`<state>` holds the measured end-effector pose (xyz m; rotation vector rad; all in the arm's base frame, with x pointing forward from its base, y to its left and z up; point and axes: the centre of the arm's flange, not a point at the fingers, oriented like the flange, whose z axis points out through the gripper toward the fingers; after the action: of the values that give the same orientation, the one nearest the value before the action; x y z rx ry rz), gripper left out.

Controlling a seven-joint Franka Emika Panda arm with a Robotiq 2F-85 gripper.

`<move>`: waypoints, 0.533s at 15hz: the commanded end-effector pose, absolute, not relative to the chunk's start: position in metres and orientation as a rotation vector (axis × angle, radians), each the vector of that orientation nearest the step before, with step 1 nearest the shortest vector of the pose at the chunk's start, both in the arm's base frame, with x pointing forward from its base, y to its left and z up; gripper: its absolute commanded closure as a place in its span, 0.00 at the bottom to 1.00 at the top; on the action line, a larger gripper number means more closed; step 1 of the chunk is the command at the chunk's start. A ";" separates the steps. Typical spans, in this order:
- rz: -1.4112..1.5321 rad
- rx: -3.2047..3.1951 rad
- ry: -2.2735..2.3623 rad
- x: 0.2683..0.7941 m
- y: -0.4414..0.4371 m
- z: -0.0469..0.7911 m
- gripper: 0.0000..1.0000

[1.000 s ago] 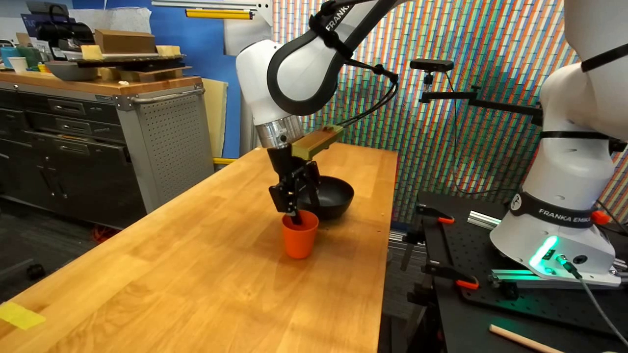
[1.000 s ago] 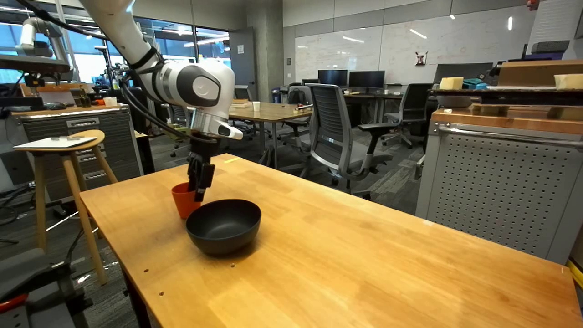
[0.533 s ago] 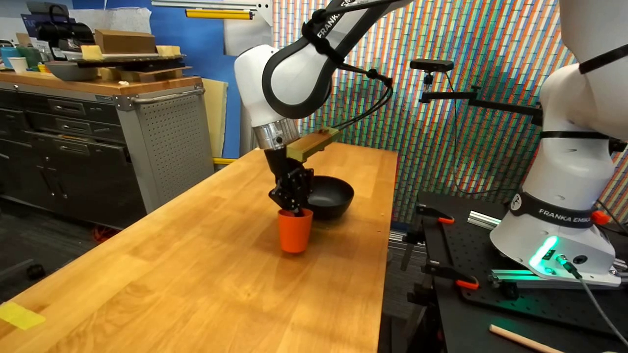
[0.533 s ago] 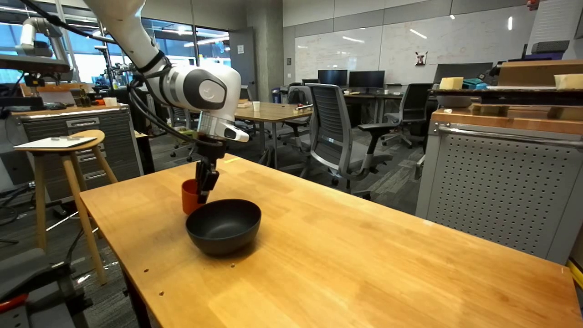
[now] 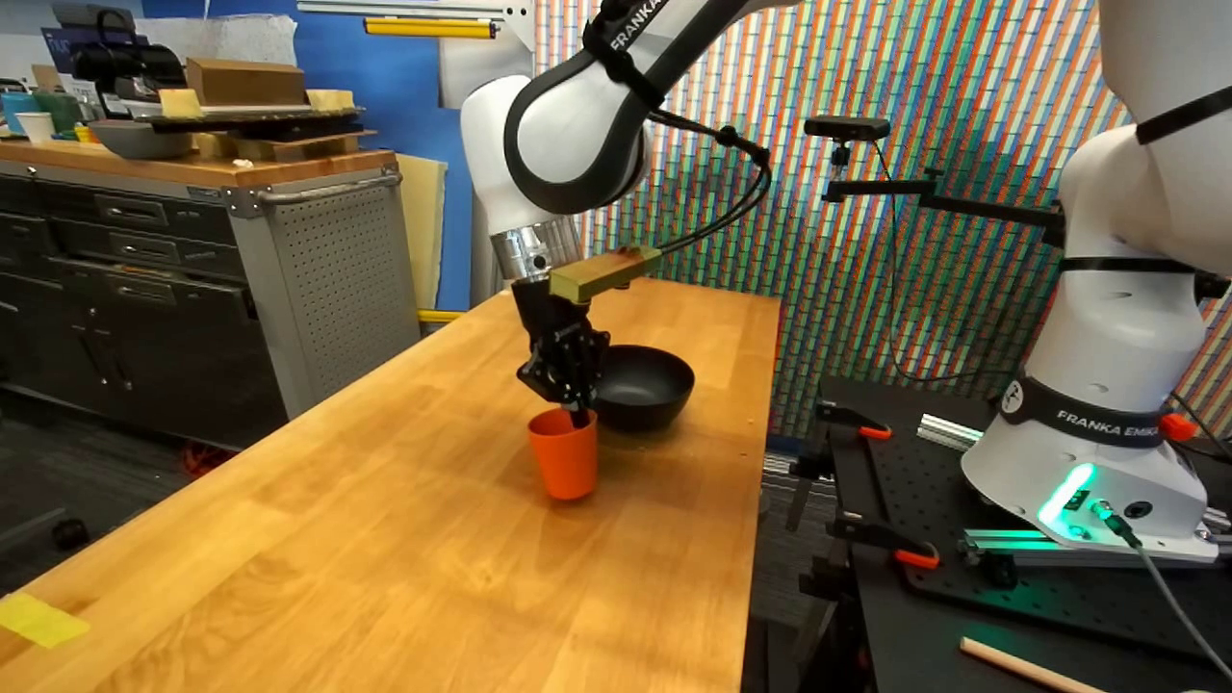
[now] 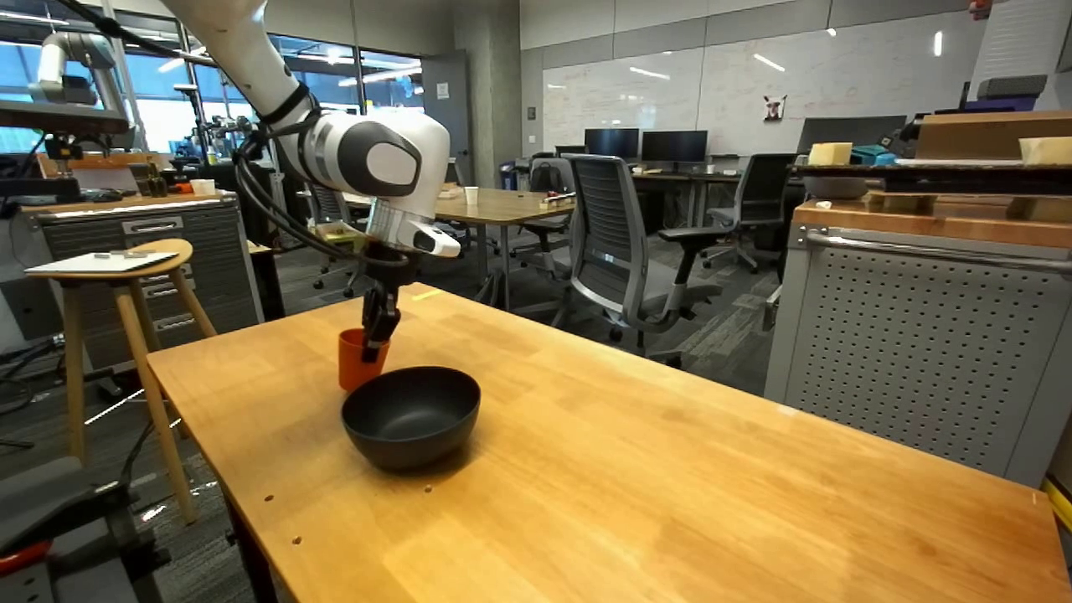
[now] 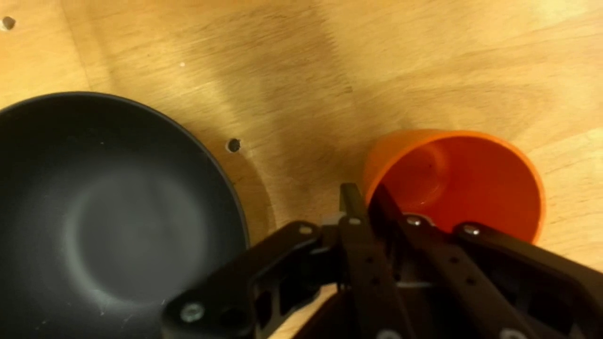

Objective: Put the orange plastic cup inside the black bowl

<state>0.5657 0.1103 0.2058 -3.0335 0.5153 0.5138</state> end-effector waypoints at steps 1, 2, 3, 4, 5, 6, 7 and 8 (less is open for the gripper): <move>0.510 -3.012 0.523 0.566 0.105 0.218 0.97; 0.496 -3.020 0.523 0.565 0.104 0.222 0.97; 0.462 -3.035 0.517 0.562 0.105 0.238 0.97; 0.440 -3.043 0.518 0.561 0.105 0.246 0.98; 0.400 -3.053 0.518 0.560 0.105 0.263 1.00; 0.358 -3.066 0.518 0.559 0.103 0.280 0.99; 0.304 -3.082 0.525 0.558 0.100 0.298 0.99; 0.269 -3.087 0.526 0.557 0.097 0.316 0.99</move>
<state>0.5726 0.1054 0.2571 -3.0524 0.5065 0.3765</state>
